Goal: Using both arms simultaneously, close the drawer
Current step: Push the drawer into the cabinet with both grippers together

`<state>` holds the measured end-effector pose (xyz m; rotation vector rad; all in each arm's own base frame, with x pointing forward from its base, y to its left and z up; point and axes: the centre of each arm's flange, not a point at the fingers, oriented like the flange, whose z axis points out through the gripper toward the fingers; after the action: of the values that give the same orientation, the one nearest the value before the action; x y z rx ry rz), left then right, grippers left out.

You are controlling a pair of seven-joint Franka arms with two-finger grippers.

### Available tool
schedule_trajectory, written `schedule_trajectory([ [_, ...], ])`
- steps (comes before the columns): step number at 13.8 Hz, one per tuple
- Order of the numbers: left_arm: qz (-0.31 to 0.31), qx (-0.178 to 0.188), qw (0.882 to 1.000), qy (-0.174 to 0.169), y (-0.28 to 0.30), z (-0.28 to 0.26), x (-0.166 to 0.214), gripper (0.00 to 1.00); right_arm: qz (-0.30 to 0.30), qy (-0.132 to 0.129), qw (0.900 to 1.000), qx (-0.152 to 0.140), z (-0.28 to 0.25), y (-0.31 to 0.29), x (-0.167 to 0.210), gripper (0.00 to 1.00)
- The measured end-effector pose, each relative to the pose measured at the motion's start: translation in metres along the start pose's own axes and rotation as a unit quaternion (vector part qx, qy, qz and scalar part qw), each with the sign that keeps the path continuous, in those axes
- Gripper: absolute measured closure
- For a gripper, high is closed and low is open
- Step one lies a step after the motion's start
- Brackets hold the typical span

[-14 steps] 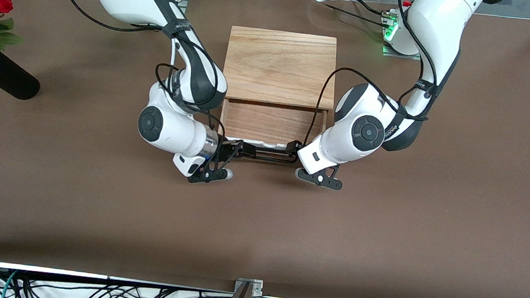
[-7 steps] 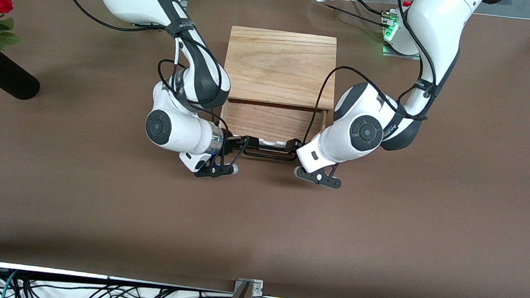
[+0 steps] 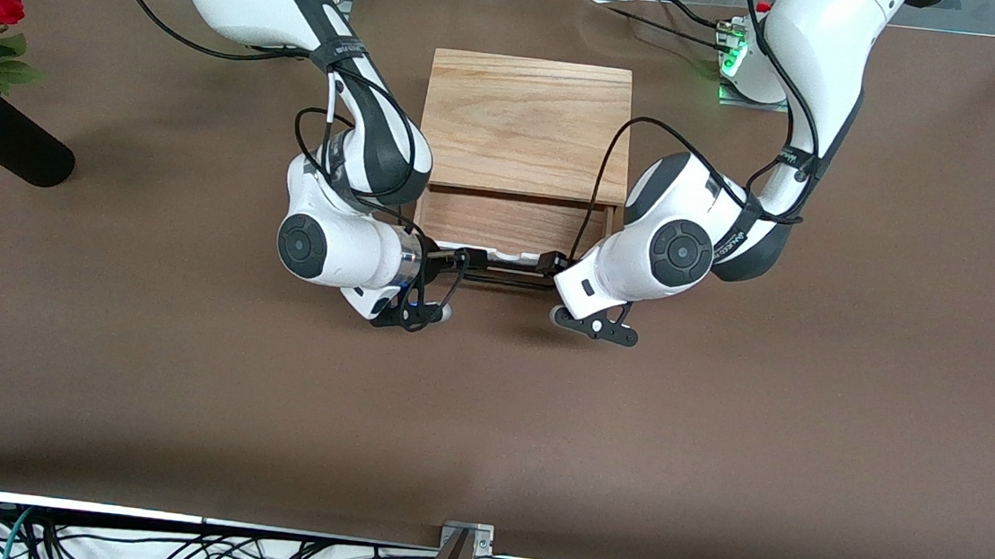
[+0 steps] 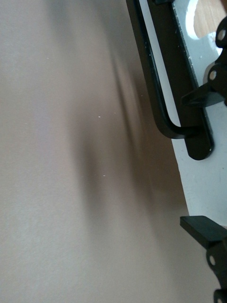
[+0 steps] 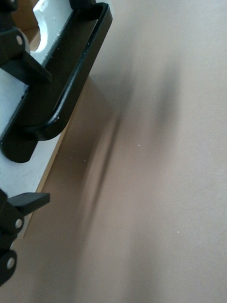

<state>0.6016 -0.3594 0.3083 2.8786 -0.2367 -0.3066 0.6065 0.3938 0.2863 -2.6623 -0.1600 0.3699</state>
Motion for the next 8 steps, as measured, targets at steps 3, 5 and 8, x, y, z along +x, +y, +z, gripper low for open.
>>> schedule_trajectory([
  [3, 0.002, 0.004, 1.0, -0.024, 0.002, 0.003, -0.007, 0.0, -0.002, -0.025, 1.0, -0.003, 0.004, -0.002, -0.006, 0.0],
  [5, 0.002, 0.005, 0.999, -0.045, 0.004, 0.006, -0.012, 0.0, -0.003, -0.046, 0.999, -0.006, 0.008, -0.004, -0.011, 0.0],
  [8, 0.003, 0.009, 0.997, -0.075, 0.005, 0.009, -0.02, 0.0, -0.006, -0.075, 0.997, -0.009, 0.014, -0.007, -0.019, 0.0],
])
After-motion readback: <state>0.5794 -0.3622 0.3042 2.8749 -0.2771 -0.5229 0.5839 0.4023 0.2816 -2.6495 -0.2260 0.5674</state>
